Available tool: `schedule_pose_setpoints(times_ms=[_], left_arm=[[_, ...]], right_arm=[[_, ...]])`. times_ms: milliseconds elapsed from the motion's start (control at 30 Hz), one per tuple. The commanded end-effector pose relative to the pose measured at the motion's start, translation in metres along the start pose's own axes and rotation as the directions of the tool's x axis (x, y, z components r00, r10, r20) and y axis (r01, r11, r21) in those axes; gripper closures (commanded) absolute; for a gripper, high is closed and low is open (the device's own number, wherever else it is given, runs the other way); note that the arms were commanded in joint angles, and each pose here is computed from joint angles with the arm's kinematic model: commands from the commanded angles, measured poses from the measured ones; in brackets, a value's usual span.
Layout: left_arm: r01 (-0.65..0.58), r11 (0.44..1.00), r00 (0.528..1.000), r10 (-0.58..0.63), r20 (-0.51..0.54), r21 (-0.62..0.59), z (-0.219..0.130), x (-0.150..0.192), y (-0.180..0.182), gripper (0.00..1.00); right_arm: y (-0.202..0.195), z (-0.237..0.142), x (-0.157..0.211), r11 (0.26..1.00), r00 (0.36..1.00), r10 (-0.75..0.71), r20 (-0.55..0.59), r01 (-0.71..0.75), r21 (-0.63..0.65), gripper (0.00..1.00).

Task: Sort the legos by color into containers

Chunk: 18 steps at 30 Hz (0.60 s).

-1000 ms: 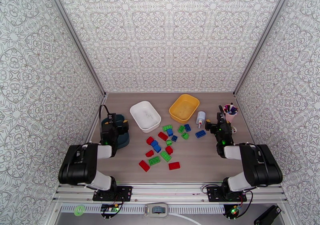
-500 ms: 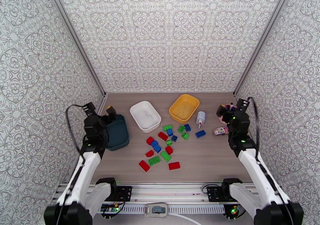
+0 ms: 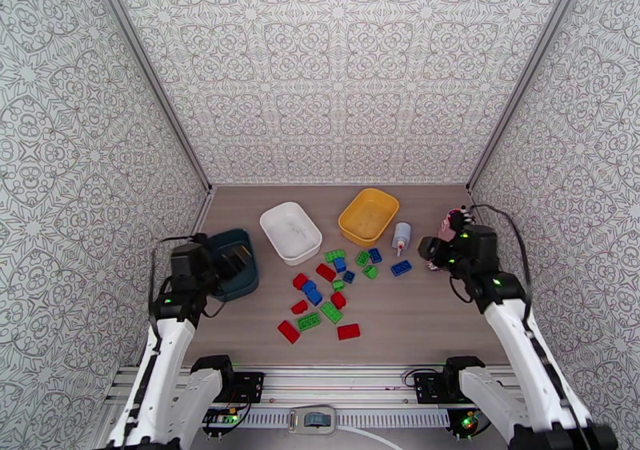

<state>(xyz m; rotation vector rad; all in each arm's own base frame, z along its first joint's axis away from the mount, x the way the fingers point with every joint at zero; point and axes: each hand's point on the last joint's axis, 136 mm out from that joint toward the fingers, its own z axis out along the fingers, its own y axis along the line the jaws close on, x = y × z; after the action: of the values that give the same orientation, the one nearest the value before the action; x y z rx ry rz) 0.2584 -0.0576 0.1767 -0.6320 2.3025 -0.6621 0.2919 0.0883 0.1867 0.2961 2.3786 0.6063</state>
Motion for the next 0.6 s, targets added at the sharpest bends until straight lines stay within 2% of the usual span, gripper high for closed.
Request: schedule_pose_setpoints(times_ms=[0, 167, 267, 400, 567], left_arm=[[0.022, 0.995, 0.991, -0.035, -0.127, -0.098, -0.01, 0.052, 0.006, 0.24], [-0.033, 0.976, 0.972, -0.019, -0.236, -0.214, -0.009, 0.115, 0.024, 0.29], [-0.036, 0.958, 0.954, -0.052, -0.296, -0.284, -0.007, 0.147, 0.042, 0.38], [-0.047, 0.936, 0.946, -0.07, -0.316, -0.348, -0.005, 0.172, 0.061, 0.39], [0.004, 0.944, 0.938, -0.118, -0.326, -0.33, 0.012, 0.193, 0.06, 0.39]], right_arm=[[0.021, 0.014, 0.057, 0.999, 0.984, -0.021, -0.174, 0.015, -0.037, 0.47], [0.048, 0.029, 0.098, 0.991, 0.961, -0.131, -0.242, 0.125, -0.037, 0.43], [0.058, 0.033, 0.111, 0.978, 0.946, -0.203, -0.253, 0.206, -0.013, 0.4], [0.067, 0.038, 0.118, 0.958, 0.928, -0.27, -0.257, 0.286, 0.027, 0.39], [0.082, 0.045, 0.124, 0.945, 0.914, -0.313, -0.258, 0.327, 0.012, 0.37]])
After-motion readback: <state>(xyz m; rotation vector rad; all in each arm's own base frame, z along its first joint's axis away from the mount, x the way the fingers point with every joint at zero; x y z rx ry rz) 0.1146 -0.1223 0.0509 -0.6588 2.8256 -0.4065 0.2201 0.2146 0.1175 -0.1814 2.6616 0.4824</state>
